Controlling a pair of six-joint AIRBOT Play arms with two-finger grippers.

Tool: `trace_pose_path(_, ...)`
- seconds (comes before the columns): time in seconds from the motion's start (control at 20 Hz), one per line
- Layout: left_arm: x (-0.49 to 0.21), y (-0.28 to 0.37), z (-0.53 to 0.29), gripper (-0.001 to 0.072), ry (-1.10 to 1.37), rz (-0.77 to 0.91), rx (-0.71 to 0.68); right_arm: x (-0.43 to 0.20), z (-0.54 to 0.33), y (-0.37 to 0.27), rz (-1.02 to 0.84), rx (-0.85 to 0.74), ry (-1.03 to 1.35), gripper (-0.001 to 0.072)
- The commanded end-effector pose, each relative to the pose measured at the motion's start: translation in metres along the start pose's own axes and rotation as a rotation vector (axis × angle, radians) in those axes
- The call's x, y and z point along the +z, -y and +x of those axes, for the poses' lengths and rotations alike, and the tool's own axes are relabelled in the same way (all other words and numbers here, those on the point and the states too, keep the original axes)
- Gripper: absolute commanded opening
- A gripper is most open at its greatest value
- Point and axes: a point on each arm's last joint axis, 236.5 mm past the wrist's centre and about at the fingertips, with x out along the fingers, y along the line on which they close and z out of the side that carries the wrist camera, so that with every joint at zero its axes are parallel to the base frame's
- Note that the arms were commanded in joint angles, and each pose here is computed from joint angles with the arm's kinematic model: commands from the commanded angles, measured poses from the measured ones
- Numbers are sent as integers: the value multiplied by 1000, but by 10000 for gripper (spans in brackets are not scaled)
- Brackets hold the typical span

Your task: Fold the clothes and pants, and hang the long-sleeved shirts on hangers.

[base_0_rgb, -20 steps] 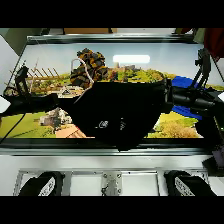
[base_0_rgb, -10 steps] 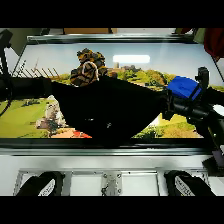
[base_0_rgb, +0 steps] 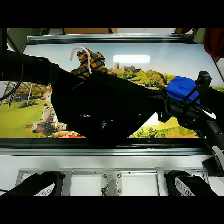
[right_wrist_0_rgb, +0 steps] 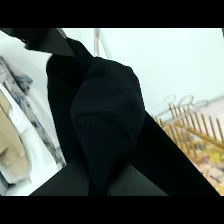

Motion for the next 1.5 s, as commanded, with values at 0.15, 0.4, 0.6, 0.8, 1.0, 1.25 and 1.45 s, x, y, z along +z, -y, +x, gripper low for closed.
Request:
trace_pose_path(0.15,-19,-1,31,19,-109,-15,35,7,17,-24,17,86,68,13)
trace_pose_path(0.4,0,42,16,20,14,46,-87,8,22,-24,34,81,81,14)
trace_pose_path(0.6,2,62,-3,20,41,89,-127,16,22,-12,45,30,113,14)
trace_pose_path(0.8,-9,50,-10,78,-4,80,-100,18,22,-12,48,29,122,13)
trace_pose_path(1.0,-9,46,-13,505,-1,71,-93,18,22,-12,48,30,122,14)
trace_pose_path(1.25,23,51,-53,504,219,63,-132,18,22,-12,48,30,122,14)
trace_pose_path(1.45,27,34,-76,500,295,46,-79,28,20,-10,70,27,166,14)
